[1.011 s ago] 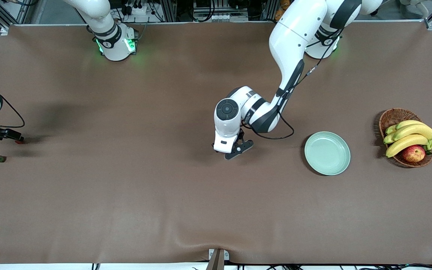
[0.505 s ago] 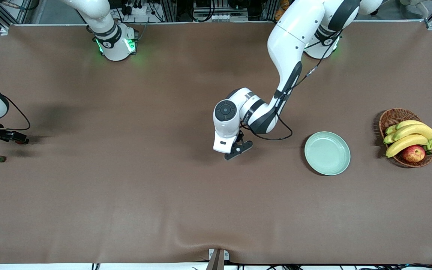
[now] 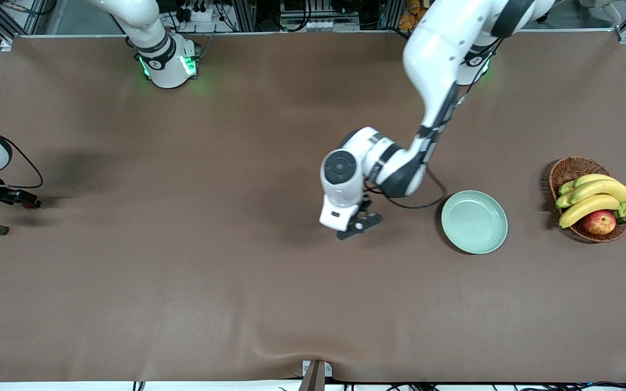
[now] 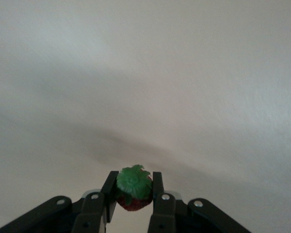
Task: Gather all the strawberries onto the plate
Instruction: 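Drop the strawberry onto the plate while the right gripper grasps another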
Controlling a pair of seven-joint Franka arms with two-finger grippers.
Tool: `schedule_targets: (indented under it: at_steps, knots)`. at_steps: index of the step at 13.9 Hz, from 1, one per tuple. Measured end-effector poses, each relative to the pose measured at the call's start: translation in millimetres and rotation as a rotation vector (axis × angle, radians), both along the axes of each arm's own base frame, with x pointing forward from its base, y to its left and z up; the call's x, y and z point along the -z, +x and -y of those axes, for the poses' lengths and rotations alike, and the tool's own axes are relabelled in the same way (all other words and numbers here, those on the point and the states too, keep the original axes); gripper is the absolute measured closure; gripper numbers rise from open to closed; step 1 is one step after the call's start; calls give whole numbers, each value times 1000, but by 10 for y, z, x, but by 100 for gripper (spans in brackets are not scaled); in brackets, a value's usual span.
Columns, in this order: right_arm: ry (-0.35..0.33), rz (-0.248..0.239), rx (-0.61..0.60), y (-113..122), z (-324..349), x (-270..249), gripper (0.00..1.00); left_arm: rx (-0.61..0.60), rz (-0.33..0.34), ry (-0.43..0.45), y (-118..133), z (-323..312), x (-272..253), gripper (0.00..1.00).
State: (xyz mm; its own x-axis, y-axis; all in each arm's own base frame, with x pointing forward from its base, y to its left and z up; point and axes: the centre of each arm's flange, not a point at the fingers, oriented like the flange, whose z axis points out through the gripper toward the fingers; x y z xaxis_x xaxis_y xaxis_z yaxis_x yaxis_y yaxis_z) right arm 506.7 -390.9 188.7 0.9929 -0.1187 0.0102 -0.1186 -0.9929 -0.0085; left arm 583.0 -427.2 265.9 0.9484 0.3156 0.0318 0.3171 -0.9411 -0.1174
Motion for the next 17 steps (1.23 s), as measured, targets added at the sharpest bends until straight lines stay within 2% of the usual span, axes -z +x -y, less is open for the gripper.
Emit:
schedule_targets:
  at_steps: [2, 4, 5, 9, 11, 14, 17]
  knots:
    - [2, -1, 0, 0, -1, 14, 39, 86, -45, 19, 204, -474, -442, 68]
    - [2, -2, 1, -1, 9, 23, 62, 188, -99, 33, 293, -910, -670, 68]
    - [2, -3, 2, 0, 18, 13, 67, 234, -121, 36, 312, -1130, -699, 68]
    - [6, -7, -25, 27, -11, 6, 67, 346, -211, 31, 368, -2044, -585, 68]
    - [22, -7, -106, 159, -159, -63, 67, 394, -228, 25, 389, -2432, -465, 68]
    - [52, 20, -300, 631, -833, -403, 67, 440, -209, -1, 330, -2854, -149, 68]
    - [93, 94, -513, 1202, -2085, -887, 67, 485, -183, -28, 246, -3339, 195, 68]
